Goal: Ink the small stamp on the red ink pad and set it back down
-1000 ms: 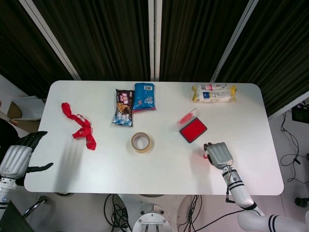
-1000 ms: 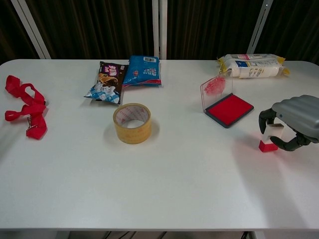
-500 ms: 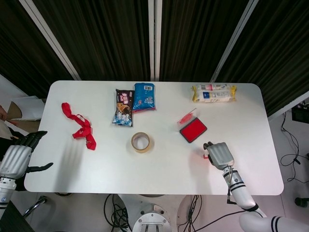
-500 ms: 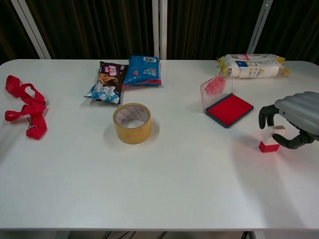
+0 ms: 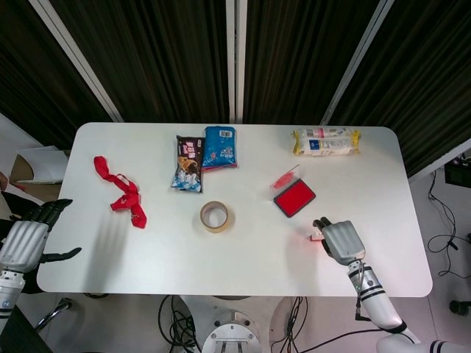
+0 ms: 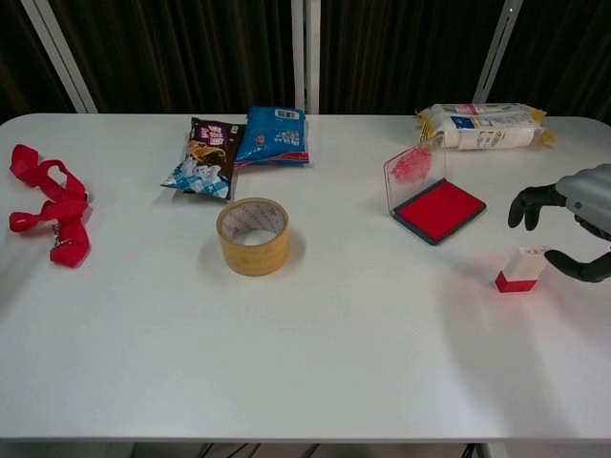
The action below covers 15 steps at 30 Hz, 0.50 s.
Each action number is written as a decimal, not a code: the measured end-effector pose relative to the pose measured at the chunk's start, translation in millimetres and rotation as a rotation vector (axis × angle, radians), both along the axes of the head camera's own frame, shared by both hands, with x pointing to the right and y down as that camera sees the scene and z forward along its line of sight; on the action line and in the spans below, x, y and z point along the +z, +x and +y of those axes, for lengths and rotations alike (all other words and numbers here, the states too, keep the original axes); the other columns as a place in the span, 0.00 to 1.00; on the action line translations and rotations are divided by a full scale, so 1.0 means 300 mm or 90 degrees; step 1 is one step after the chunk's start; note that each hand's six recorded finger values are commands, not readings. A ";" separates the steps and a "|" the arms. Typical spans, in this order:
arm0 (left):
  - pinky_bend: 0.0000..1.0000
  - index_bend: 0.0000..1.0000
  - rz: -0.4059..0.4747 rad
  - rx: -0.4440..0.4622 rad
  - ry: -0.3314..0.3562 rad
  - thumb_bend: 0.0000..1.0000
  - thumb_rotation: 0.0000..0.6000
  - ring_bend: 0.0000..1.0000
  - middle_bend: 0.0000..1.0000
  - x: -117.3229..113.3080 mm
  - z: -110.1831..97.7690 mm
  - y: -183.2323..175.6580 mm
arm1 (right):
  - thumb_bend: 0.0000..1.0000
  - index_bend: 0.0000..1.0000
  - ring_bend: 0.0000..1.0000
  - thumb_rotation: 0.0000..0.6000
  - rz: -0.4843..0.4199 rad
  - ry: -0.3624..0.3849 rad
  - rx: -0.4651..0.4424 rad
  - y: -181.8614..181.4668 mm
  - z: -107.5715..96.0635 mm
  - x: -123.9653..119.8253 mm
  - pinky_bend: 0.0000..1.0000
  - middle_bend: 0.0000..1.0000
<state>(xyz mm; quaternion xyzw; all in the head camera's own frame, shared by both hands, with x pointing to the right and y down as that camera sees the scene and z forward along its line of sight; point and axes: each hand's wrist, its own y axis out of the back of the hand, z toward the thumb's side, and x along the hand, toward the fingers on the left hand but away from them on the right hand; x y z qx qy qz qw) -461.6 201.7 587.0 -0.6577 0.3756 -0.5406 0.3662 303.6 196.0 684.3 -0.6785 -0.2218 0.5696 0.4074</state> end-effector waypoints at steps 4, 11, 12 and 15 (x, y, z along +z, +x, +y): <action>0.25 0.11 0.000 0.001 0.003 0.06 0.77 0.14 0.13 -0.008 0.000 0.006 | 0.30 0.20 0.72 1.00 -0.036 0.069 0.028 0.038 -0.016 -0.110 0.90 0.24; 0.25 0.11 -0.009 0.009 0.018 0.06 0.77 0.14 0.13 -0.039 -0.015 0.018 | 0.13 0.00 0.00 1.00 -0.051 0.244 0.114 0.264 -0.008 -0.349 0.00 0.00; 0.25 0.11 -0.009 0.011 0.020 0.06 0.76 0.14 0.13 -0.041 -0.015 0.021 | 0.13 0.00 0.00 1.00 -0.048 0.259 0.128 0.299 -0.001 -0.373 0.00 0.00; 0.25 0.11 -0.011 0.014 0.024 0.06 0.77 0.14 0.13 -0.047 -0.016 0.030 | 0.13 0.00 0.00 1.00 -0.050 0.272 0.168 0.388 0.019 -0.411 0.00 0.00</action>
